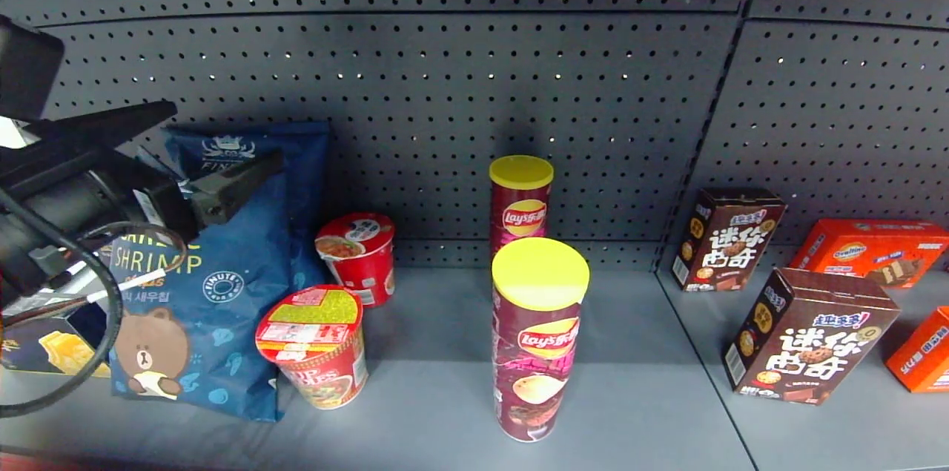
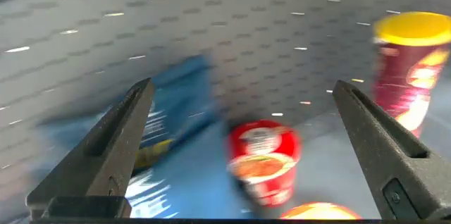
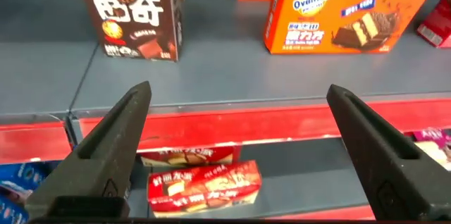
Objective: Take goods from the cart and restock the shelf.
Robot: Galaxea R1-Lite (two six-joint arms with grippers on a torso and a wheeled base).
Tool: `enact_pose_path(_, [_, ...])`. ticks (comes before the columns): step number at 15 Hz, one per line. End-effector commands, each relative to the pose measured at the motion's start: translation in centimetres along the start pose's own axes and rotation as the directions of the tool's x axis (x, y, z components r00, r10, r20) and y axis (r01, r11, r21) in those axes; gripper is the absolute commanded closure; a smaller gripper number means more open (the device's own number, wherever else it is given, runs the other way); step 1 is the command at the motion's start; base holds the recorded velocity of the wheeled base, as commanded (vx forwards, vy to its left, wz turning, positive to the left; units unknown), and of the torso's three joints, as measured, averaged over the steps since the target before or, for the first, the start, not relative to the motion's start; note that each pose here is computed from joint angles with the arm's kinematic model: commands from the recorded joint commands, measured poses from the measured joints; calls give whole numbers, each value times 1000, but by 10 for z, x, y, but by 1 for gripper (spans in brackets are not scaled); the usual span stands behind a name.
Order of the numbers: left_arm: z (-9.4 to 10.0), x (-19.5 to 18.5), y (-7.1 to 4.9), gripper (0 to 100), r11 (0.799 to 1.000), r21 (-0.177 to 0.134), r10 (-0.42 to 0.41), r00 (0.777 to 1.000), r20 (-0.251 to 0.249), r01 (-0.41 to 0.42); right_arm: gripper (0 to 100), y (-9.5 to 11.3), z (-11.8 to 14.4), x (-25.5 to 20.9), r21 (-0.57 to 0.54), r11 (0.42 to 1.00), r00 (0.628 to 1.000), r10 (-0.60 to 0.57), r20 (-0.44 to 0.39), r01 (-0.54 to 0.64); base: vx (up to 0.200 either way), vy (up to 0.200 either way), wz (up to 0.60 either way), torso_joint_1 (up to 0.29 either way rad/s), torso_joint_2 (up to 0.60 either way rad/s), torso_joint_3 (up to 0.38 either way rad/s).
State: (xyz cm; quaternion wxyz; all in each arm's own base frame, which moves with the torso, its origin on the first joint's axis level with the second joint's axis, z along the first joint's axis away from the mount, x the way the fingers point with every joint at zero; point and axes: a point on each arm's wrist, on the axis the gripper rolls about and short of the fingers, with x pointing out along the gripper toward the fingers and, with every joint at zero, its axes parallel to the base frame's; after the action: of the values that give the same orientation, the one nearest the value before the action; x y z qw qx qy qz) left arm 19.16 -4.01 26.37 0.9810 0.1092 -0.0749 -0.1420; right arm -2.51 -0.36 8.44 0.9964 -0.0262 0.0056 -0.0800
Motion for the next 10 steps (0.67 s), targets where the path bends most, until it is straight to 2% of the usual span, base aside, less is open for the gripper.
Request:
enact_pose_path(1, [1,-34,13,0,995,14,100,995,21,-100,0,0,-1,-1,7,1000,1000,8,16,-8,0,0,0,0,0,0])
enact_pose_path(3, [-7,-64,12,0,988,20,150,989,7,-150,0,0,0,-2,9,1000,1000,8,18,-8,0,0,0,0,0,0])
enact_pose_path(4, [-17,-92,5,0,985,23,171,985,-10,-171,0,0,0,-2,9,1000,1000,9,18,-9,0,0,0,0,0,0])
enact_pose_path(6, [-38,-123,-8,0,979,23,201,979,-37,-201,0,0,-1,-1,7,1000,1000,8,16,-8,0,0,0,0,0,0])
enact_pose_path(8, [-61,-149,-18,0,964,28,265,960,-86,-264,0,0,-1,-1,8,1000,1000,9,17,-9,0,0,0,0,0,0])
enact_pose_path(9, [-69,-161,-22,0,950,37,312,946,-91,-310,0,0,-1,-1,8,1000,1000,9,17,-9,0,0,0,0,0,0])
enact_pose_path(10, [-70,-166,-23,0,944,43,330,940,-92,-327,0,0,0,-2,9,1000,1000,8,18,-8,0,0,0,0,0,0])
